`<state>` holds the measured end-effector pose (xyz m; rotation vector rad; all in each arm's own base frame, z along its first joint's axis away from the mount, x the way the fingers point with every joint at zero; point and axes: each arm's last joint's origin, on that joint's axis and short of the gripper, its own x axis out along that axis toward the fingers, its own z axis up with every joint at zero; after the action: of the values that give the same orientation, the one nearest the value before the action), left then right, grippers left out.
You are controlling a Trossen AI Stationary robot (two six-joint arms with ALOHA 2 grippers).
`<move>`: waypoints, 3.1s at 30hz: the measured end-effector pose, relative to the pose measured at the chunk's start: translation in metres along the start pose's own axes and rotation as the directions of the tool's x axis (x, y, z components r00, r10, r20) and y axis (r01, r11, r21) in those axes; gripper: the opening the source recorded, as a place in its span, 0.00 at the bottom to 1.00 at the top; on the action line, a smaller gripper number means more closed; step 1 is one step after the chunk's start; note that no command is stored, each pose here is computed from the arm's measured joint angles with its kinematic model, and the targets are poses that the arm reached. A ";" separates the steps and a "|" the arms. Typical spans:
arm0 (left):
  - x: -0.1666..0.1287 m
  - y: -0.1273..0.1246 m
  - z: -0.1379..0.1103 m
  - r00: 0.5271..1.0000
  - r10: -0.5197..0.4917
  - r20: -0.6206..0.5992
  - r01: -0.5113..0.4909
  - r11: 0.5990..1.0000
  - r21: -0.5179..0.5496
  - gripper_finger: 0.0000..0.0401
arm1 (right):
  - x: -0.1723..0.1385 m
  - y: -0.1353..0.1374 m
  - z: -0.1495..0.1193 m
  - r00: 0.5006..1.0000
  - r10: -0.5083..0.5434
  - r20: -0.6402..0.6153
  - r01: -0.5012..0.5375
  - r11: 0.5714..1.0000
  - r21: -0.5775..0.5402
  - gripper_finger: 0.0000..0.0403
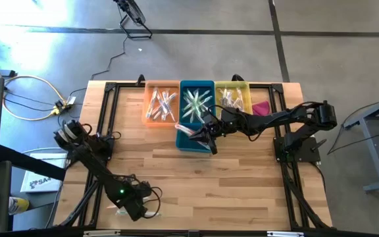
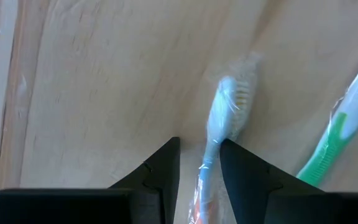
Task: Pick & Place Toothbrushes
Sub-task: Put the orange toothbrush into the bottom blue bin
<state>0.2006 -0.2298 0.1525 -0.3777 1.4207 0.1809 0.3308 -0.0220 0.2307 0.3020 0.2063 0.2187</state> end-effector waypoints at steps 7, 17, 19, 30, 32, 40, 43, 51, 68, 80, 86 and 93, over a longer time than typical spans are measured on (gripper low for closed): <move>0.002 0.000 0.000 1.000 0.009 -0.003 -0.009 1.000 -0.009 0.27 | 0.001 0.003 -0.001 1.000 0.009 -0.003 -0.009 1.000 -0.002 0.01; 0.003 0.001 0.000 1.000 0.021 0.004 -0.021 0.999 0.048 0.16 | 0.003 0.010 -0.003 0.999 0.033 -0.011 -0.033 0.999 -0.005 0.01; 0.004 0.002 0.000 1.000 0.028 0.011 -0.028 0.997 0.077 0.11 | 0.003 0.012 -0.003 0.999 0.042 -0.014 -0.042 0.999 0.001 0.01; 0.004 0.002 0.000 0.999 0.040 0.017 -0.041 0.992 0.122 0.02 | 0.003 0.015 -0.004 0.989 0.145 -0.042 -0.142 0.987 0.070 0.01; 0.003 0.003 0.001 0.999 0.044 0.026 -0.047 0.992 0.119 0.02 | 0.003 0.015 -0.004 0.987 0.154 -0.045 -0.150 0.986 0.073 0.01; -0.021 0.019 0.027 0.975 0.074 0.211 -0.098 0.990 0.105 0.01 | -0.001 0.014 -0.002 0.965 0.253 -0.068 -0.247 0.965 0.083 0.01; -0.036 0.028 0.037 0.962 0.078 0.263 -0.111 0.987 0.114 0.01 | -0.005 0.017 0.003 0.965 0.254 -0.059 -0.249 0.966 0.071 0.01; -0.087 0.056 0.058 0.894 0.051 0.445 -0.124 0.983 0.138 0.01 | -0.029 0.028 0.015 0.972 0.204 -0.114 -0.212 0.975 -0.069 0.01; -0.195 0.116 0.099 0.498 -0.094 0.862 -0.144 0.971 0.189 0.01 | -0.048 0.019 0.033 0.999 -0.036 -0.020 0.028 0.944 -0.328 0.01; -0.225 0.168 0.155 0.244 -0.269 0.932 -0.092 0.950 0.298 0.02 | -0.050 0.013 0.043 0.991 -0.104 0.089 0.126 0.946 -0.298 0.01; -0.228 0.183 0.168 0.183 -0.312 0.932 -0.139 0.931 0.339 0.01 | -0.051 0.011 0.050 0.952 -0.238 0.195 0.282 0.928 -0.245 0.03; -0.228 0.194 0.180 0.140 -0.329 0.934 -0.160 0.923 0.349 0.01 | -0.051 0.013 0.053 0.952 -0.213 0.221 0.269 0.927 -0.263 0.23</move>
<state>0.2671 0.0383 0.3665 0.0574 -0.0069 0.0181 0.2918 -0.0372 0.2930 0.0016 0.0199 -0.0277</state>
